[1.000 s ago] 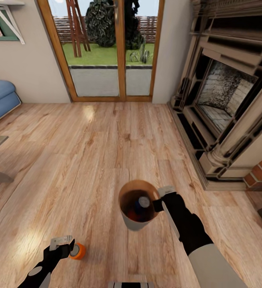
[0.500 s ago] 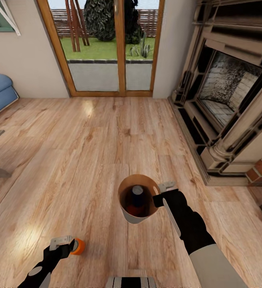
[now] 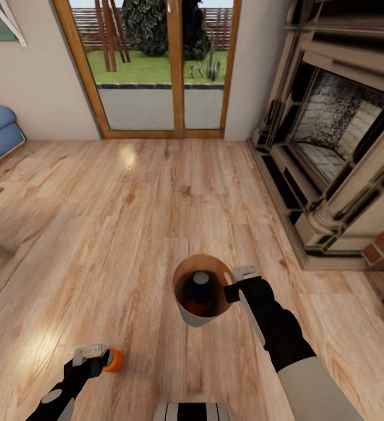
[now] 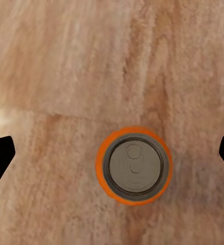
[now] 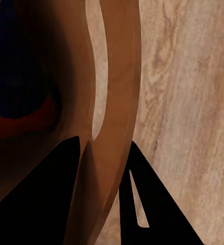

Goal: Put the three can of soda from the living room inside the tash can in the kitchen.

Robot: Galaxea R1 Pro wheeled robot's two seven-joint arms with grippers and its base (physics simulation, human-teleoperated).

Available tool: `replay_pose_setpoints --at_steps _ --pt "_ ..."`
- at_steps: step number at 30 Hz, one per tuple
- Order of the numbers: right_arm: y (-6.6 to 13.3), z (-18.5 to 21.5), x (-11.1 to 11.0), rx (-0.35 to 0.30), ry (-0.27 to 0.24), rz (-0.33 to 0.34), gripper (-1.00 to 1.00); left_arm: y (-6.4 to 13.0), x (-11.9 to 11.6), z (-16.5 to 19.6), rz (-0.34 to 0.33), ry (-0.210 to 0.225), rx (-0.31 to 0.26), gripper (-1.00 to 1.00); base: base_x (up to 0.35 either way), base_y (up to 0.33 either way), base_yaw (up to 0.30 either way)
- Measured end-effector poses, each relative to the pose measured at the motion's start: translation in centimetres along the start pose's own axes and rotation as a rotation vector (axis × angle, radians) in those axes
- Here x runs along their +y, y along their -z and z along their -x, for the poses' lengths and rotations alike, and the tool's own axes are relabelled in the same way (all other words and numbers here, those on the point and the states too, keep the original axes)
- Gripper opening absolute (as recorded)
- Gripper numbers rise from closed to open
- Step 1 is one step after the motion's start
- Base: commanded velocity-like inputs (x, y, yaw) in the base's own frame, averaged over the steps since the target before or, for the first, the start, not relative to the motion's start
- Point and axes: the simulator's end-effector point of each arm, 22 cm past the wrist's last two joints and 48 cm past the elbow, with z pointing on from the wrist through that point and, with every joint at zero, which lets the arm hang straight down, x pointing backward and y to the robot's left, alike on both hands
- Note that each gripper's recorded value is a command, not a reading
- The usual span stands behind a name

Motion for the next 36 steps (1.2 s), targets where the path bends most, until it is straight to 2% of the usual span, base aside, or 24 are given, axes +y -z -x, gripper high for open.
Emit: replay_pose_setpoints --at_steps 6,10,19,29,36 --pt "0.0 0.0 -0.5 0.000 0.012 -0.022 -1.00 0.0 0.0 0.0 0.000 0.000 0.000 1.00 0.134 -0.048 0.000" --pt "0.0 0.0 0.0 0.000 0.000 -0.001 -1.00 0.0 0.0 0.0 0.000 0.000 0.000 1.00 0.017 -0.006 0.000" --pt "-0.3 -0.2 -0.1 0.006 0.002 -0.003 -1.00 -0.1 0.0 -0.3 0.001 -0.001 0.006 1.00 0.003 -0.001 0.000" --pt "-2.8 -2.2 0.3 0.022 0.002 -0.001 -1.00 -1.8 0.1 -2.8 0.003 -0.002 0.022 1.00 0.000 0.000 0.000" --pt "-3.1 -1.9 0.3 0.002 0.000 -0.001 -1.00 -2.3 0.2 -3.5 0.003 -0.003 0.025 1.00 0.000 0.000 0.000"
